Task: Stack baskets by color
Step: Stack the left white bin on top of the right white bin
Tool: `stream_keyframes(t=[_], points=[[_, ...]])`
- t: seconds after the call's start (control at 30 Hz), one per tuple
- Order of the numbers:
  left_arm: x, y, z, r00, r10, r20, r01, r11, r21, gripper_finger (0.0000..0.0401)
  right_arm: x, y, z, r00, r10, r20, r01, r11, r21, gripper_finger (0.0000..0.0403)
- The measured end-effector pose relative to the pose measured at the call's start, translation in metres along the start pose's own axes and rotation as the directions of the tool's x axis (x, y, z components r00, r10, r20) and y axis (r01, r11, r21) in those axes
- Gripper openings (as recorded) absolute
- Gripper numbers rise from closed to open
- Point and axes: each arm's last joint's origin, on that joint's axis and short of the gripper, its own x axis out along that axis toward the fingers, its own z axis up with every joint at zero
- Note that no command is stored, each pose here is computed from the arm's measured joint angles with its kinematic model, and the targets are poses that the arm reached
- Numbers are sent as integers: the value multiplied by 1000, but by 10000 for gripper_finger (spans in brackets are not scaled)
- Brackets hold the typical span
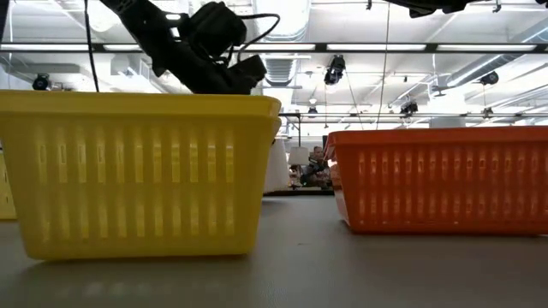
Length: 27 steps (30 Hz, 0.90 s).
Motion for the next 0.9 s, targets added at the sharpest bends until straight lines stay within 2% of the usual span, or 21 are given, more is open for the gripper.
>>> stream_keyframes(t=[0.3, 0.43, 0.53, 0.67, 0.9], points=[[1, 0, 3, 1000, 0, 2, 0, 999, 50, 80, 0, 0, 0, 1000, 2, -4, -2, 1000, 13, 9], [-11, 1, 12, 999, -1, 45, -2, 998, 55, 101, 0, 1, -2, 1000, 9, -23, -8, 999, 43, 9], [-28, -1, 17, 996, -27, 85, 17, 994, 110, 106, 0, 1, -4, 999, 9, -40, -4, 995, 102, 13], [-55, -14, 25, 973, -139, 186, 91, 965, 248, 107, 2, 1, -7, 995, -59, -82, 72, 984, 164, 38], [-98, -25, 19, 903, -197, 382, 67, 942, 329, 107, 21, -4, -14, 975, -137, -175, 182, 943, 277, 106]])
